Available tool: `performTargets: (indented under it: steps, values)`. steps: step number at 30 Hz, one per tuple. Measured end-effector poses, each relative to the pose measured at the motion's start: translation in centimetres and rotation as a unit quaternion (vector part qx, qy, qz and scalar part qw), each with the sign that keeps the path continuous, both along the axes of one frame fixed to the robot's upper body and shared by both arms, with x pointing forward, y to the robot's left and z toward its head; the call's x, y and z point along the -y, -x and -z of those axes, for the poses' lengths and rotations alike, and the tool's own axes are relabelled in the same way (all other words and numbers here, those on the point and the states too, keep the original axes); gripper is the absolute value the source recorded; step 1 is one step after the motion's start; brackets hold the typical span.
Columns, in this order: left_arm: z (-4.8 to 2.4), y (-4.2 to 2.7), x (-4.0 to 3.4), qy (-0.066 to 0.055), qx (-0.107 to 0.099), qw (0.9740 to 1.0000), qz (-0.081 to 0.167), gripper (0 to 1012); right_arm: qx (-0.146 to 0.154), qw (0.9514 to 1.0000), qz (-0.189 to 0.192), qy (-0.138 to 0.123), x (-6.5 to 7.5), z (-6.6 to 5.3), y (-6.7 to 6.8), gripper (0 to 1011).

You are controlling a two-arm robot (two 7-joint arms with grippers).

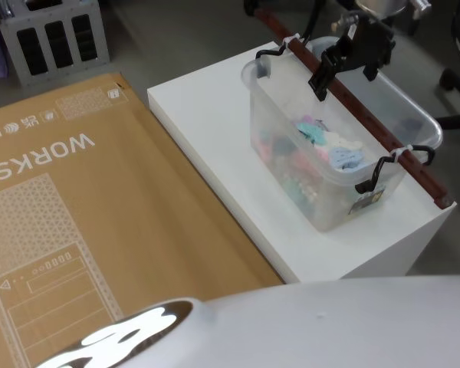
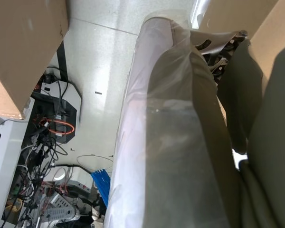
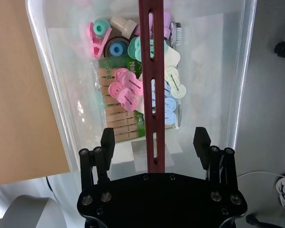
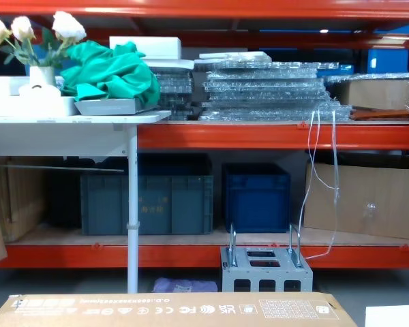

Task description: Use one hand to grasp the basket and place it at the designated location.

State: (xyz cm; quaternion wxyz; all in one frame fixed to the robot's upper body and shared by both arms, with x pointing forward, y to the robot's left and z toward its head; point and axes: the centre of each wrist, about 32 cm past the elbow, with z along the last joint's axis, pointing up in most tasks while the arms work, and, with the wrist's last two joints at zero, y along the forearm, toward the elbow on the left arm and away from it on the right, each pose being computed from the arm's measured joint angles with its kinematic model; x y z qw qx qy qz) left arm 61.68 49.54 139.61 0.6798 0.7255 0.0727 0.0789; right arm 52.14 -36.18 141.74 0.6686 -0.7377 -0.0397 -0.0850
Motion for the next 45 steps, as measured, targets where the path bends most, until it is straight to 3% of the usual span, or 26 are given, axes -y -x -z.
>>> performTargets:
  steps: [17, 29, 45]
  values:
    - [0.00, 0.00, 0.00, 0.000, 0.000, 1.0000, 0.000, 0, -0.003, 1.0000, 0.000, 0.001, 0.0, 0.1, 0.1, 1001]
    - [0.00, 0.00, 0.00, 0.000, 0.000, 1.0000, 0.000, 0, -0.013, 0.9998, -0.001, 0.012, -0.2, 1.3, 0.0, 1001]
    - [0.00, 0.00, 0.00, 0.000, 0.000, 1.0000, 0.000, 0, -0.020, 0.9996, 0.002, 0.021, -0.3, 2.0, -0.4, 1001]
